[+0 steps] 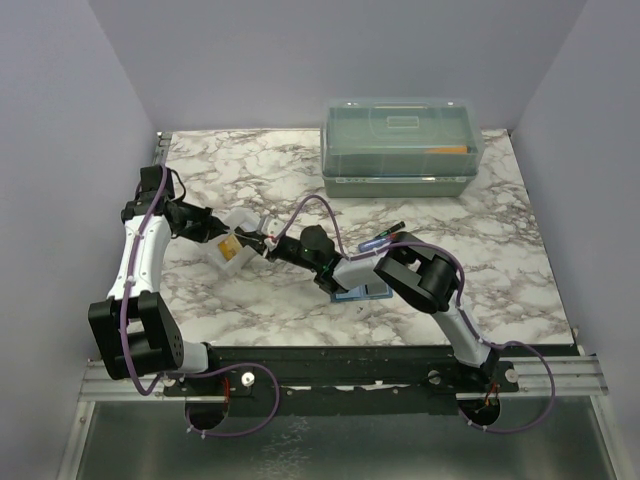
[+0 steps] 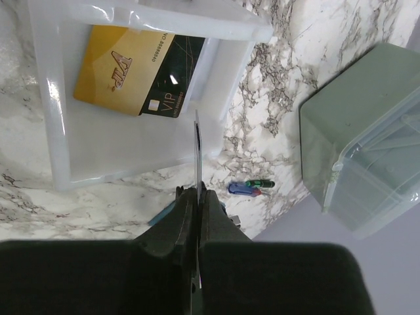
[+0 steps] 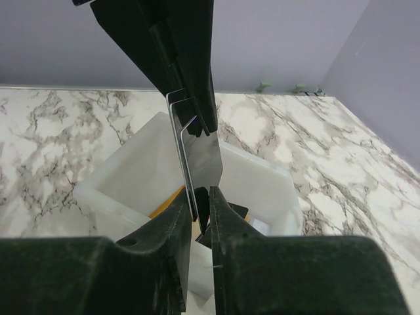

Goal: Put the credit cards into the card holder
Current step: Place the credit card in the storage box, then insert the credit card into the card holder.

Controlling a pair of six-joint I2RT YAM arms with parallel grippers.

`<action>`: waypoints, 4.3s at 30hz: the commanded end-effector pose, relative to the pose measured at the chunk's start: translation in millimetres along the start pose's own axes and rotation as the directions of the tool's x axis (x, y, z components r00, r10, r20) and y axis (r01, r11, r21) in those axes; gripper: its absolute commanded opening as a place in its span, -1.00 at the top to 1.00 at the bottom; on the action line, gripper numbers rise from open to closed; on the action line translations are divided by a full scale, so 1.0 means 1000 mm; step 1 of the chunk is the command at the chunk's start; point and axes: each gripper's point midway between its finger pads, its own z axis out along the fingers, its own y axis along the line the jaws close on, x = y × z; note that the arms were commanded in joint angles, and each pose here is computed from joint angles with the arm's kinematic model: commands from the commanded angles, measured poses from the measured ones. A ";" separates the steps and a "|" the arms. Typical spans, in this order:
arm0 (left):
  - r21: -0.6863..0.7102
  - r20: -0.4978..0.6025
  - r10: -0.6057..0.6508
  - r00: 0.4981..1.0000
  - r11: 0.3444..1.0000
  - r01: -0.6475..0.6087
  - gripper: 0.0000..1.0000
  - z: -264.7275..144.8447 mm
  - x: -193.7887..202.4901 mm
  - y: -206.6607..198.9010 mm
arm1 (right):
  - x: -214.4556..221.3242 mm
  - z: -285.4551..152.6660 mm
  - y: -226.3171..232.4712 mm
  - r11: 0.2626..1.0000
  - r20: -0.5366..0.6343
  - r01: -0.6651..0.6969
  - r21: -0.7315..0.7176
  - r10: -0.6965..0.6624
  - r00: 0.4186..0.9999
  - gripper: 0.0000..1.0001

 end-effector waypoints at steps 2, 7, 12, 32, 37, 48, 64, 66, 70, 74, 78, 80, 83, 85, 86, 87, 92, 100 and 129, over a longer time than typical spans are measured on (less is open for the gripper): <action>0.054 -0.005 -0.010 1.000 0.998 0.011 1.00 -0.007 -0.001 -0.018 | -0.006 -0.004 0.007 0.999 0.011 -0.019 -0.033 0.020 1.000 0.50; 0.052 0.000 -0.016 1.000 0.998 0.016 1.00 -0.008 -0.001 -0.018 | -0.004 -0.007 0.000 1.000 0.012 -0.007 -0.010 0.007 1.000 0.42; 0.039 0.008 -0.026 1.000 0.999 0.026 1.00 -0.010 -0.002 -0.017 | 0.000 -0.012 -0.005 1.000 0.005 0.014 0.017 -0.014 1.000 0.45; 0.012 0.003 -0.057 0.998 0.998 0.057 1.00 -0.007 -0.001 -0.010 | -0.007 0.000 -0.011 0.999 0.029 0.035 0.024 -0.036 0.999 0.58; 0.011 0.001 -0.059 0.998 0.998 0.059 1.00 -0.007 0.000 -0.010 | -0.010 0.002 -0.012 0.999 0.036 0.036 0.024 -0.037 0.999 0.57; 0.004 -0.005 -0.070 0.998 0.998 0.070 1.00 -0.006 0.001 -0.007 | -0.010 0.007 -0.012 0.999 0.033 0.038 0.020 -0.039 0.999 0.65; 0.010 0.000 -0.073 0.997 0.997 0.073 1.00 -0.007 -0.001 -0.011 | 0.005 -0.004 -0.008 0.999 -0.005 0.028 0.026 -0.028 1.000 0.49; 0.010 0.000 -0.073 0.997 0.997 0.073 1.00 -0.007 0.000 -0.010 | 0.006 -0.004 -0.008 0.999 -0.004 0.027 0.027 -0.027 1.000 0.54; 0.010 0.000 -0.074 0.997 0.997 0.074 1.00 -0.007 0.000 -0.010 | 0.004 -0.004 -0.010 0.999 -0.002 0.031 0.031 -0.031 1.000 0.63; 0.007 -0.003 -0.078 0.997 0.997 0.078 1.00 -0.006 0.000 -0.009 | 0.003 -0.002 -0.010 0.999 -0.003 0.034 0.029 -0.034 0.999 0.77; 0.011 0.003 -0.076 0.997 0.997 0.076 1.00 -0.008 0.000 -0.010 | 0.006 -0.002 -0.010 0.999 -0.015 0.038 0.027 -0.037 0.999 0.90; 0.011 0.007 -0.075 0.997 0.997 0.075 1.00 -0.008 -0.001 -0.010 | 0.009 -0.003 -0.009 0.999 -0.022 0.038 0.026 -0.037 0.999 0.92; 0.001 0.008 -0.082 0.997 0.997 0.082 1.00 -0.005 -0.002 -0.008 | 0.011 -0.004 -0.012 0.998 -0.040 0.041 0.042 -0.039 0.998 0.99; -0.012 0.009 -0.085 0.996 0.996 0.085 0.97 -0.002 -0.002 -0.004 | 0.011 -0.007 -0.018 0.996 -0.051 0.040 0.074 -0.036 0.998 0.99; -0.018 0.007 -0.086 0.996 0.996 0.086 0.90 -0.001 -0.002 -0.003 | 0.011 -0.008 -0.020 0.996 -0.057 0.040 0.086 -0.035 0.998 0.99; -0.024 0.007 -0.089 0.996 0.996 0.090 0.81 0.001 -0.002 -0.001 | 0.011 -0.010 -0.022 0.994 -0.063 0.040 0.097 -0.034 0.997 0.99; -0.029 0.000 -0.089 0.996 0.996 0.089 0.53 0.010 -0.004 0.003 | 0.012 -0.014 -0.024 0.992 -0.082 0.059 0.108 -0.051 0.995 0.99; -0.049 -0.001 -0.093 0.996 0.994 0.093 0.20 0.017 -0.002 0.014 | 0.013 -0.015 -0.027 0.989 -0.102 0.102 0.109 -0.091 0.991 1.00; 0.518 0.234 0.804 0.546 0.372 -0.770 -0.43 -0.076 0.123 -0.113 | -0.074 -0.171 -0.031 0.813 -0.414 -0.564 0.145 0.568 0.711 0.99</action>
